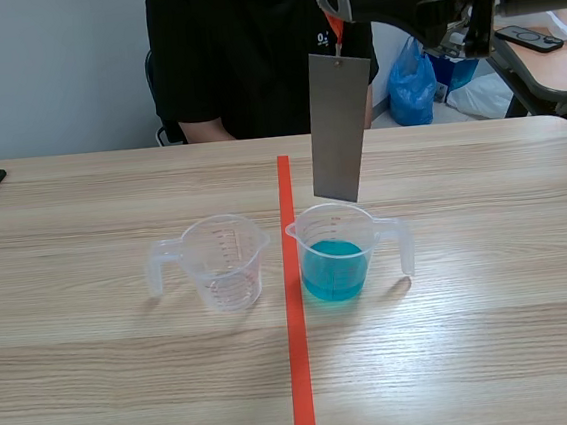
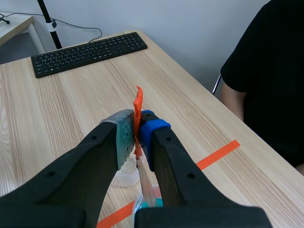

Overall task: Do the redox reaction experiment.
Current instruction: 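Raise the plate and point at it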

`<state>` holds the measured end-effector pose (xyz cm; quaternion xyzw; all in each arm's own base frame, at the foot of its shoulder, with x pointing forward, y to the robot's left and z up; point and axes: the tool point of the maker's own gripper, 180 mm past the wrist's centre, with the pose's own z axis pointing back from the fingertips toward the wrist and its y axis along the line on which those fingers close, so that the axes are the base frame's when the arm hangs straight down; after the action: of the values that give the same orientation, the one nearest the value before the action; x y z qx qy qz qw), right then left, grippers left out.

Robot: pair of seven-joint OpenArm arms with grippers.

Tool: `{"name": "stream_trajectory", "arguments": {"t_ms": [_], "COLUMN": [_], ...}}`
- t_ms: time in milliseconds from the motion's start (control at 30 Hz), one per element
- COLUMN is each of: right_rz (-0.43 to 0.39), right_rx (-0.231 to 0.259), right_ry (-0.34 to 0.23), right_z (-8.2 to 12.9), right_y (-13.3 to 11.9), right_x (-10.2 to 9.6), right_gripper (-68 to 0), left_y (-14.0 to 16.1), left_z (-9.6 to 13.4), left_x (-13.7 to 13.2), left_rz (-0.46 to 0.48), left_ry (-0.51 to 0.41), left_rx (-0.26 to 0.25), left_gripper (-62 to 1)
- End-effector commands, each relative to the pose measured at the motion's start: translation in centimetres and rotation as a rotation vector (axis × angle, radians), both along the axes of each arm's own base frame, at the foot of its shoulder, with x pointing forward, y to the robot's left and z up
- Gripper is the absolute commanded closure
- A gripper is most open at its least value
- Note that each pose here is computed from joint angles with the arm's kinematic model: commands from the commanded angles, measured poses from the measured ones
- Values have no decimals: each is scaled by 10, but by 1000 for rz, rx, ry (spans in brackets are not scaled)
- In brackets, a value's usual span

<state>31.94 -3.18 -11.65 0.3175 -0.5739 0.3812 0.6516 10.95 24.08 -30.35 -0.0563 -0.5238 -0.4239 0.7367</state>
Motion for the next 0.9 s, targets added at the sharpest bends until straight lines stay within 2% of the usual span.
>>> {"name": "stream_trajectory", "arguments": {"t_ms": [0, 167, 300, 433, 567, 667, 867], "right_rz": [1, 3, 4, 5, 7, 7, 7], "right_rx": [14, 18, 18, 21, 24, 24, 24], "right_ry": [-34, -34, -34, -33, -33, -32, -32], "right_z": [13, 13, 13, 14, 14, 14, 14], "right_y": [-3, -2, -2, -2, -2, -2, -2], "right_x": [1, 0, 0, 0, 0, 0, 0], "right_gripper": [-15, -15, -15, -15, -15, -15, -15], "left_y": [-5, -17, -32, -54, -78, -97, -137], "left_z": [7, 25, 47, 63, 71, 65, 35], "left_x": [17, 65, 106, 139, 166, 183, 205], "left_rz": [-41, -121, -183, -211, -213, -208, -212], "left_ry": [-18, -11, -85, -120, -124, -93, 0], "left_rx": [-23, -99, -125, -178, -270, -333, -447], "left_gripper": [-40, -40, -40, -40, -40, -40, -40]}}
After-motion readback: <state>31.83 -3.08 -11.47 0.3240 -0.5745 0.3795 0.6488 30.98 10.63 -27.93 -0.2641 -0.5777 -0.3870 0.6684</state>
